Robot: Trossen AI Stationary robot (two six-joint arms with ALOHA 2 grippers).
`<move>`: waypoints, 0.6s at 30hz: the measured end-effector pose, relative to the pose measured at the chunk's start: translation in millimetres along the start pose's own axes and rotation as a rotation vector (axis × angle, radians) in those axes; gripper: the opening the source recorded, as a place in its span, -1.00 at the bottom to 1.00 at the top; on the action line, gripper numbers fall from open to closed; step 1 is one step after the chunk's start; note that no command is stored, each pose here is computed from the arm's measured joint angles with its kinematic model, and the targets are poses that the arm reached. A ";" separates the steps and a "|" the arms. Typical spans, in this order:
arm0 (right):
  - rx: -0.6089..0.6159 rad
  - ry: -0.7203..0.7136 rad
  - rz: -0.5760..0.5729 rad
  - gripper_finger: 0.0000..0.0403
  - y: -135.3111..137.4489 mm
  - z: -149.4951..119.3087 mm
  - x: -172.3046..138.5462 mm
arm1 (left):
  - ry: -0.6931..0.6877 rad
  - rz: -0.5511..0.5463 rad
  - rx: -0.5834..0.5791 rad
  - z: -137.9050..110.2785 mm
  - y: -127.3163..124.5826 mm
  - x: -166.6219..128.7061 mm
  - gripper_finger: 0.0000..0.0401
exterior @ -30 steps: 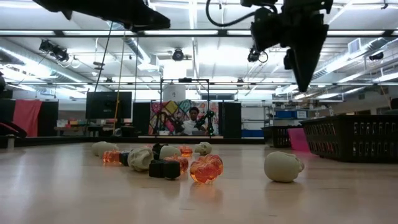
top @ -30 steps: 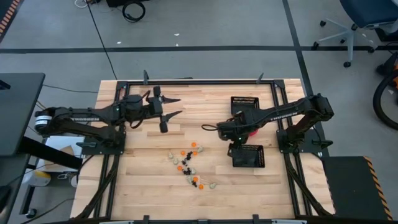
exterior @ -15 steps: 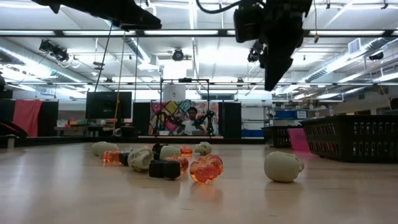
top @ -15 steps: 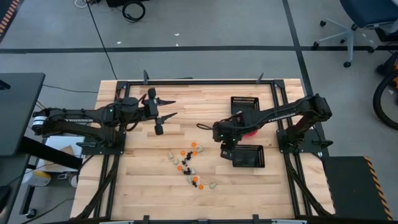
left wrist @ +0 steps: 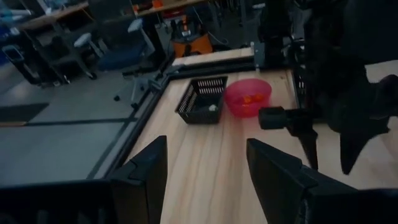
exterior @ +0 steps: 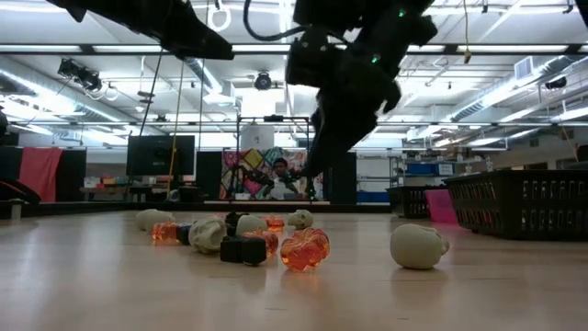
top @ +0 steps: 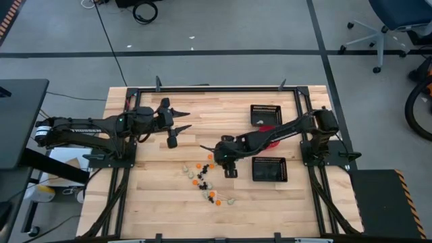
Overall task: Sort Halloween decoration
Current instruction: Put the white skull toy into the top black bin
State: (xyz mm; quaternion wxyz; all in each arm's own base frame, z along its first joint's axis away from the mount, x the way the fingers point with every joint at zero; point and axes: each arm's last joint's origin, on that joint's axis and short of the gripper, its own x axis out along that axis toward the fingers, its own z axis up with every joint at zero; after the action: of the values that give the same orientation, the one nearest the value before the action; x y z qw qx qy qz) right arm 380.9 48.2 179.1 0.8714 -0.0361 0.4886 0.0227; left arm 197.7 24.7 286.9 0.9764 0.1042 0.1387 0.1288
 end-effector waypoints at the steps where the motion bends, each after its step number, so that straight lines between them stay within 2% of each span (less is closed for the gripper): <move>1: -0.020 -0.005 -0.008 -0.09 -0.2 0.3 2.7 | 0.001 0.000 -0.005 -0.1 0.0 0.1 -0.04; 5: -0.076 -0.003 -0.028 -0.09 -2.3 -1.8 20.0 | 0.015 -0.003 -0.029 -1.4 -0.3 0.1 -0.04; 10: -0.072 0.013 -0.002 -0.09 -9.4 -6.2 37.0 | 0.032 -0.007 -0.073 -2.7 -1.0 -0.1 -0.04; 18: -0.077 0.052 0.018 -0.09 -12.0 -13.7 55.9 | 0.040 -0.013 -0.075 -3.4 -2.0 -0.3 -0.04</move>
State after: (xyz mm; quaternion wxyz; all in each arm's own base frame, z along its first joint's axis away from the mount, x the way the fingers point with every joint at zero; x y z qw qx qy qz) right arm 399.3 35.3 124.8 0.8561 -0.0658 0.5102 0.0485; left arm 196.8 23.3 283.3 0.9774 0.0642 0.1541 0.1296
